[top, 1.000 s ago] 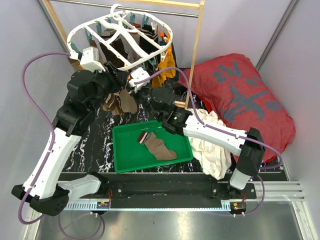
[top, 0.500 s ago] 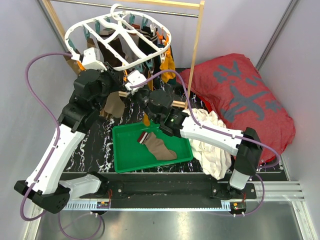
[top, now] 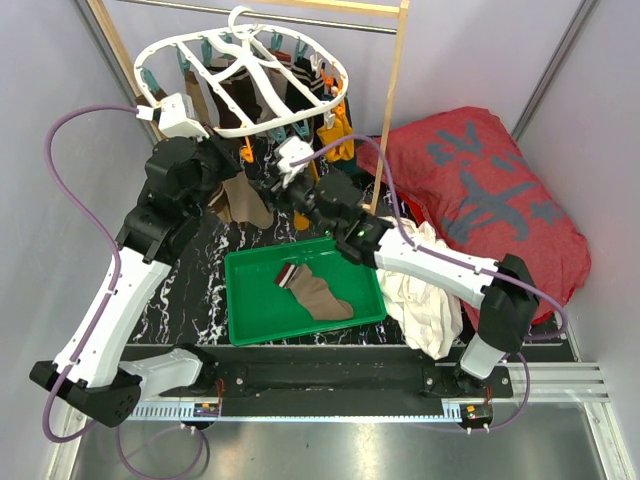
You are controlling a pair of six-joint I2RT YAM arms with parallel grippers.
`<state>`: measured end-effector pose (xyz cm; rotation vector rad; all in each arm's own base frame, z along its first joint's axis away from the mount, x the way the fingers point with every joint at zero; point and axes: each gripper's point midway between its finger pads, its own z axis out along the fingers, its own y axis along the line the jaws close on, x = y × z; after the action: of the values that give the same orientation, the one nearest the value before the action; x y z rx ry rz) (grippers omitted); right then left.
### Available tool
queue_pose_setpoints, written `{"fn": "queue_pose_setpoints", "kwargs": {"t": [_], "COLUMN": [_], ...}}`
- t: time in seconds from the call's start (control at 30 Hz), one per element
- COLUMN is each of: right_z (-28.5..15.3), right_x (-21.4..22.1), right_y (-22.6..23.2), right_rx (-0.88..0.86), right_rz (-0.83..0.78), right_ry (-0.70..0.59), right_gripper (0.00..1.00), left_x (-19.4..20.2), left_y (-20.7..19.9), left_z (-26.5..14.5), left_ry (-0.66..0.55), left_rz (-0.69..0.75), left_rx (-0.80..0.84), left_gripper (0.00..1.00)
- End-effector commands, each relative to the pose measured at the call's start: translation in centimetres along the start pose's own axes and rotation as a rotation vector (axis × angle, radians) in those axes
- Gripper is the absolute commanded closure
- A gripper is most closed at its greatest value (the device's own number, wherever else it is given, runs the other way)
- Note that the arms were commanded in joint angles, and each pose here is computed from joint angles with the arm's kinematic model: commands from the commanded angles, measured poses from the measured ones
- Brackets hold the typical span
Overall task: Clip the socks to the hanger
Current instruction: Open the clamp at the hanger.
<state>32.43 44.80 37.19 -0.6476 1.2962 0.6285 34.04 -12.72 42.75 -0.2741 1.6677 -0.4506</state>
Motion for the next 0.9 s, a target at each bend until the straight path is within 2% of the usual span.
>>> {"fn": "queue_pose_setpoints", "kwargs": {"t": [0.0,0.07,0.2,0.43,0.7,0.87], "right_z": [-1.5,-1.7,-1.1,0.1,1.4,1.9], "right_x": [-4.9,-5.2,-5.5,-6.3,-6.5,-6.2], "right_y": [-0.1,0.5,0.1,0.3,-1.2,-1.7], "right_rx": [-0.196,-0.271,-0.313,-0.363,-0.339,-0.356], "right_rz": [0.185,0.229,0.259,0.296,0.338,0.372], "right_ry": [-0.112,-0.124,-0.138,-0.171,-0.188,-0.189], "right_gripper": [0.38,0.32,0.29,0.29,0.30,0.34], "left_x": [-1.1,-1.0,-0.8,-0.9,-0.7,-0.9], "left_y": [-1.0,-1.4,-1.7,-2.1,-2.4,-2.7], "left_z": [0.3,0.4,0.5,0.3,0.2,0.1], "left_ry": [-0.041,-0.033,-0.021,-0.020,-0.010,-0.010], "left_rz": [-0.018,-0.028,-0.043,-0.054,-0.067,-0.074], "left_rx": [0.057,0.076,0.093,0.113,0.130,0.141], "left_gripper": [0.98,0.98,0.98,0.98,0.97,0.97]}}
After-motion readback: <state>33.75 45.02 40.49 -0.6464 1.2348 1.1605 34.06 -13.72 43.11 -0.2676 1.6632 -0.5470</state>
